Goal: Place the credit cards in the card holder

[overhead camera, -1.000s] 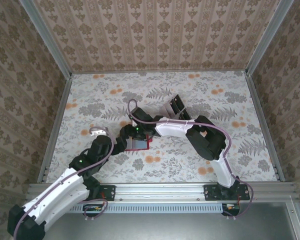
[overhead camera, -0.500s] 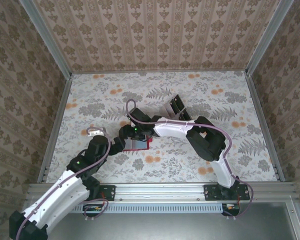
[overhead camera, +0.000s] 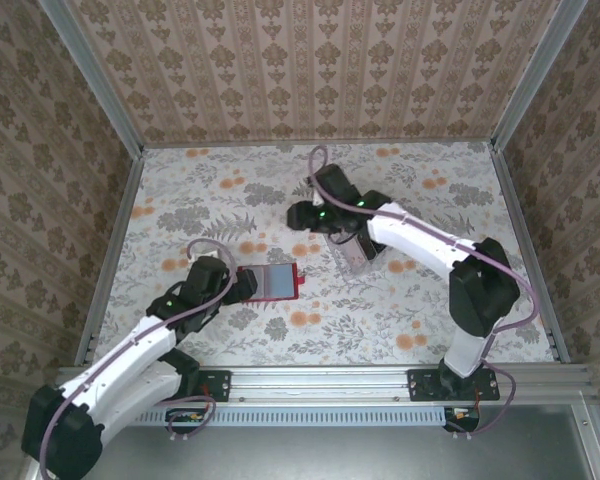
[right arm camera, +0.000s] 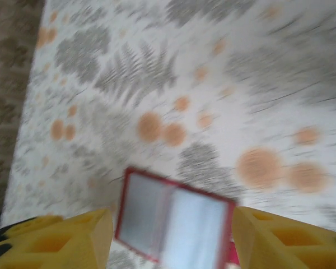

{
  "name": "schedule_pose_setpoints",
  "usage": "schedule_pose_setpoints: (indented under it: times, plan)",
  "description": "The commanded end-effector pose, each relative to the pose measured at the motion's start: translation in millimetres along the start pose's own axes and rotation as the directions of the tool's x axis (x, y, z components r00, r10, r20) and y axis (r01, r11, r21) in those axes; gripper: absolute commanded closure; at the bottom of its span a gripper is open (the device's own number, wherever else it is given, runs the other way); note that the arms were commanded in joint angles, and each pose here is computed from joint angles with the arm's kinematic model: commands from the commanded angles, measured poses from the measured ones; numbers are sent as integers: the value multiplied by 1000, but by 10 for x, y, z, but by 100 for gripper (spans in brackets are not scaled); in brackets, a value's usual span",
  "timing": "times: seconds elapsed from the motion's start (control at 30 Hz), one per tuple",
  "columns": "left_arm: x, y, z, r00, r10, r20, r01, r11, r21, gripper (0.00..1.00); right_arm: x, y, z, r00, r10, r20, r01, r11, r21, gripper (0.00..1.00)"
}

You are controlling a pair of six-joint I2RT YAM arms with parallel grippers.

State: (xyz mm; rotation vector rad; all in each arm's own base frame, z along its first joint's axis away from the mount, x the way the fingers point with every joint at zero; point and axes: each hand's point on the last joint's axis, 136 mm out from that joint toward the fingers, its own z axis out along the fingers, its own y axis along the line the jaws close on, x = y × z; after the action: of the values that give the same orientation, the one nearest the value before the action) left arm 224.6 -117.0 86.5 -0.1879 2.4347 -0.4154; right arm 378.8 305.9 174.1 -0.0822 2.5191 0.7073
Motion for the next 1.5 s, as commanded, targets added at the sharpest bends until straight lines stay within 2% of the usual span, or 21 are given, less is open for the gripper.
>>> schedule_pose_setpoints:
  times: [0.0,0.27,0.47,0.57,1.07,1.47]
  plan:
    - [-160,-129,19,999,38,-2,-38,999,26,0,102,-565,-45,992,-81,-94,99,973,210,43]
    - [-176,-3,190,994,32,-109,-37,998,-41,0,-61,-959,141,966,-177,-189,238,895,378,58]
    - [-259,97,280,993,0,-120,-8,998,-63,0,-100,-1147,305,945,-216,-247,310,834,456,65]
    - [-270,98,320,992,-3,-129,-5,998,-62,0,-97,-1175,377,938,-222,-265,325,827,459,68]
    - [-240,104,405,989,-7,-149,0,999,-52,0,-24,-1242,661,924,-208,-322,342,824,452,68]
    - [-193,130,423,988,-13,-156,5,999,-52,0,43,-1242,718,918,-198,-343,342,834,434,69]
